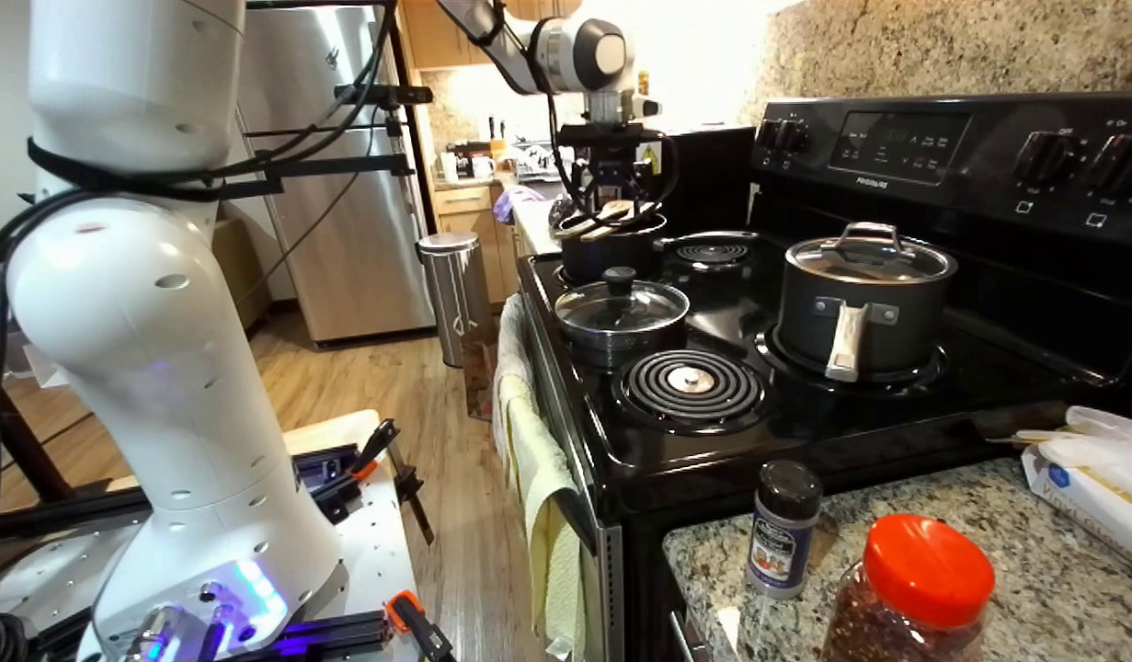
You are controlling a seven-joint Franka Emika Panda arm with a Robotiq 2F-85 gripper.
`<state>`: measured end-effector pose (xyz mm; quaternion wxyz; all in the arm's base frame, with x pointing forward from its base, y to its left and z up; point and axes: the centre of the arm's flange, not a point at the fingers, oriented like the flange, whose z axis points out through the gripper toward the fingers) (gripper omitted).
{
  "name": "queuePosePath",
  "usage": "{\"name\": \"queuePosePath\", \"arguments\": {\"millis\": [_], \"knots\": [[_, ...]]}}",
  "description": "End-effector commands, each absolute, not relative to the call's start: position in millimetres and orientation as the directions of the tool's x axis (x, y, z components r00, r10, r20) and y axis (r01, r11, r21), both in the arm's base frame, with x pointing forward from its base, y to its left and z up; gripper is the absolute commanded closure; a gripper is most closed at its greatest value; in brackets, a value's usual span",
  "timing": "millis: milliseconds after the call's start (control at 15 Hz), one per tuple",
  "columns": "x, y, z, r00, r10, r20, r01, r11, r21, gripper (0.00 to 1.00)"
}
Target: Remove one wooden spoon from the top of the pot on the left and place it inside the pot
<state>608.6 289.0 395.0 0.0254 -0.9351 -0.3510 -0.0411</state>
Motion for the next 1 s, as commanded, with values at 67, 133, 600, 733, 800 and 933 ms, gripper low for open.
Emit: {"name": "queuePosePath", "arguments": {"millis": [67,133,600,733,800,933], "knots": [[628.4,297.9,397.0,0.728,0.679,0.096,0.684,-0.729,-0.028,0.33],[630.0,298.2,397.6,0.728,0.678,0.101,0.683,-0.730,-0.027,0.40],[635.9,297.4,402.3,0.725,0.678,0.118,0.686,-0.727,-0.030,0.87],[636.8,296.7,402.8,0.726,0.677,0.122,0.685,-0.728,-0.032,0.99],[637.4,296.2,404.4,0.726,0.676,0.126,0.684,-0.729,-0.032,0.96],[637.3,295.4,405.2,0.726,0.675,0.128,0.683,-0.730,-0.030,0.94]]}}
